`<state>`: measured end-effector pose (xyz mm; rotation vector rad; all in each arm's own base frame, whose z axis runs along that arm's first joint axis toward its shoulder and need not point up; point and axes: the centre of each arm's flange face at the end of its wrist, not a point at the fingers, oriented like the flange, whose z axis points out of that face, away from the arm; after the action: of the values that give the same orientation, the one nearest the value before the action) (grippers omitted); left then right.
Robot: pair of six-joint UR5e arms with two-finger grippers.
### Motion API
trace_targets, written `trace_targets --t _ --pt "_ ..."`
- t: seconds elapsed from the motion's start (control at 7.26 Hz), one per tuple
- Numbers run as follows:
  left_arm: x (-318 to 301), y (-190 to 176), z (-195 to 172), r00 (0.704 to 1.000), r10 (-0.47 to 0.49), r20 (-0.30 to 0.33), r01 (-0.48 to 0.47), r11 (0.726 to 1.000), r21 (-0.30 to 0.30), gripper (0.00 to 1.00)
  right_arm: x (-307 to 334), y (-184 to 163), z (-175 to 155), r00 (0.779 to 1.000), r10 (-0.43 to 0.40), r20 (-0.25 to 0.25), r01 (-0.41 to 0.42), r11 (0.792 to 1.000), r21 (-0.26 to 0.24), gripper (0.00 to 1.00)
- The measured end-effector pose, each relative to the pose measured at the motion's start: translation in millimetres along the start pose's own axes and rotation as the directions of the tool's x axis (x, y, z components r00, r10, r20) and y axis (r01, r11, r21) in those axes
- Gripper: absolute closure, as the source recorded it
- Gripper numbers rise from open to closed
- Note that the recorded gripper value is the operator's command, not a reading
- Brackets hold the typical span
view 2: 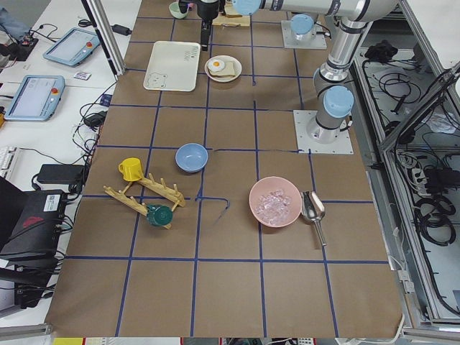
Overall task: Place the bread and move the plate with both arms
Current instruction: 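Grasp the bread slice edge with the right gripper and lift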
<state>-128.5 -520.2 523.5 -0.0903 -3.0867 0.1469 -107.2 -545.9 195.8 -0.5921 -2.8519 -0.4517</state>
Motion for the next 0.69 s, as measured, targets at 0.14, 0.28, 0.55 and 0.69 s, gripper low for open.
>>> trace_targets --t 0.14,0.28,0.55,0.69 --pt "0 0 0 1.0 0.0 0.0 0.0 1.0 0.0 0.0 2 3 -8 1.0 0.004 0.004 -0.004 1.0 0.001 1.0" --pt "0 0 0 1.0 0.0 0.0 0.0 1.0 0.0 0.0 2 10 -19 1.0 0.02 0.023 -0.02 1.0 0.005 1.0" --pt "0 0 0 1.0 0.0 0.0 0.0 1.0 0.0 0.0 1 20 -43 0.997 0.057 0.056 -0.057 0.998 0.004 1.0" --pt "0 0 0 1.0 0.0 0.0 0.0 1.0 0.0 0.0 2 22 -64 0.997 0.058 0.057 -0.057 0.998 -0.008 1.0"
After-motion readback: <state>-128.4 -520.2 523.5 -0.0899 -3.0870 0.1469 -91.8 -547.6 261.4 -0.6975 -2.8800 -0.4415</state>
